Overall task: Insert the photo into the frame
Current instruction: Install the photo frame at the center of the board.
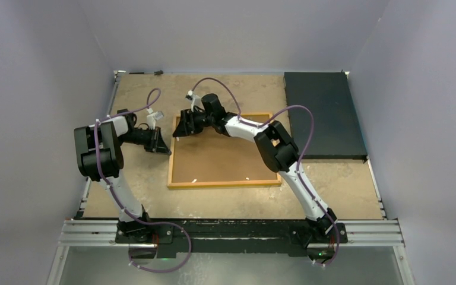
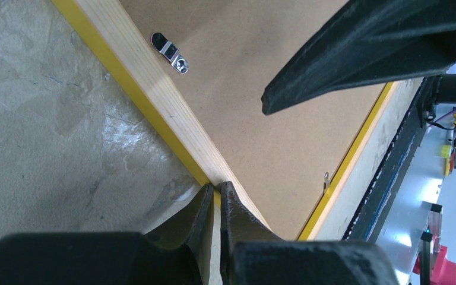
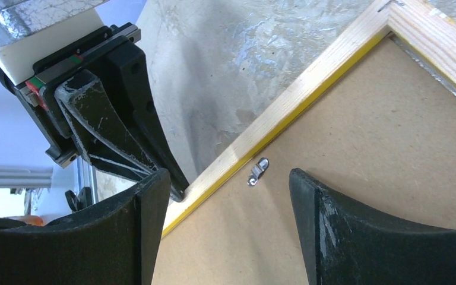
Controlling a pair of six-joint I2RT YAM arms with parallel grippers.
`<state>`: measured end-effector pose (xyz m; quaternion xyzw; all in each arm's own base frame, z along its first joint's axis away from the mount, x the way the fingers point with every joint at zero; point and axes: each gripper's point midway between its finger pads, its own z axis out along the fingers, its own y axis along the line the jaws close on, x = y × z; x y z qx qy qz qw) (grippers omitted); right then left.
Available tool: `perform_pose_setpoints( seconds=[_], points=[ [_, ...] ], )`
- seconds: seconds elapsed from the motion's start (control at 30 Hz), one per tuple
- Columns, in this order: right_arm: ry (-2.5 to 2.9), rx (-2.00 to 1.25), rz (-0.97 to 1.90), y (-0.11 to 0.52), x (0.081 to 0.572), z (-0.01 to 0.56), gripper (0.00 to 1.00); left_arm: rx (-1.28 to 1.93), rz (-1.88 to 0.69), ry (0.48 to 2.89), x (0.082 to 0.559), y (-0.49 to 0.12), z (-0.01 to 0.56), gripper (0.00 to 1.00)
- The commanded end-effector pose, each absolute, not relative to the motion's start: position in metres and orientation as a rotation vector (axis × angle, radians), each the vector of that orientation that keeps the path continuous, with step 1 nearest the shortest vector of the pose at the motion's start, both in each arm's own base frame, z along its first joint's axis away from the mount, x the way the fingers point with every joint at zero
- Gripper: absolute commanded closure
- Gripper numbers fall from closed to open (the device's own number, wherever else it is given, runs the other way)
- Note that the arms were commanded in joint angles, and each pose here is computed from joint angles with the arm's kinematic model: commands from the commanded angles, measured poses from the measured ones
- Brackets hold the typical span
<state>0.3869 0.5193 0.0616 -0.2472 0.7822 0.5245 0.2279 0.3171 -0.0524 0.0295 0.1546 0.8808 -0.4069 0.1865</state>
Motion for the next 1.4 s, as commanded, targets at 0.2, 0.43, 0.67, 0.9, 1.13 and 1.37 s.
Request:
perform_pose_setpoints(
  seconds=[0.2,0.43,0.67,0.9,1.13,1.37],
  points=[
    [2.185,-0.765,1.492,0.535,0.361,0.045,0.24,0.508,-1.084,2.489,0.316,-0.049,0.014,0.96],
    [2.2,-0.778,1.493,0.537,0.357,0.039,0.24,0.511,-1.09,2.489,0.315,-0.05,0.013,0.96],
    [2.21,-0.807,1.525,0.54,0.347,0.032,0.24,0.511,-1.094,2.49,0.315,-0.05,0.013,0.96],
    [2.234,-0.82,1.59,0.542,0.337,0.031,0.26,0.513,-1.096,2.49,0.315,-0.05,0.013,0.96],
    [2.198,-0.831,1.614,0.541,0.335,0.045,0.26,0.514,-1.101,2.483,0.316,-0.051,0.016,0.96],
    [2.183,-0.875,1.676,0.545,0.326,0.055,0.26,0.523,-1.101,2.474,0.317,-0.05,0.023,0.96]
  ],
)
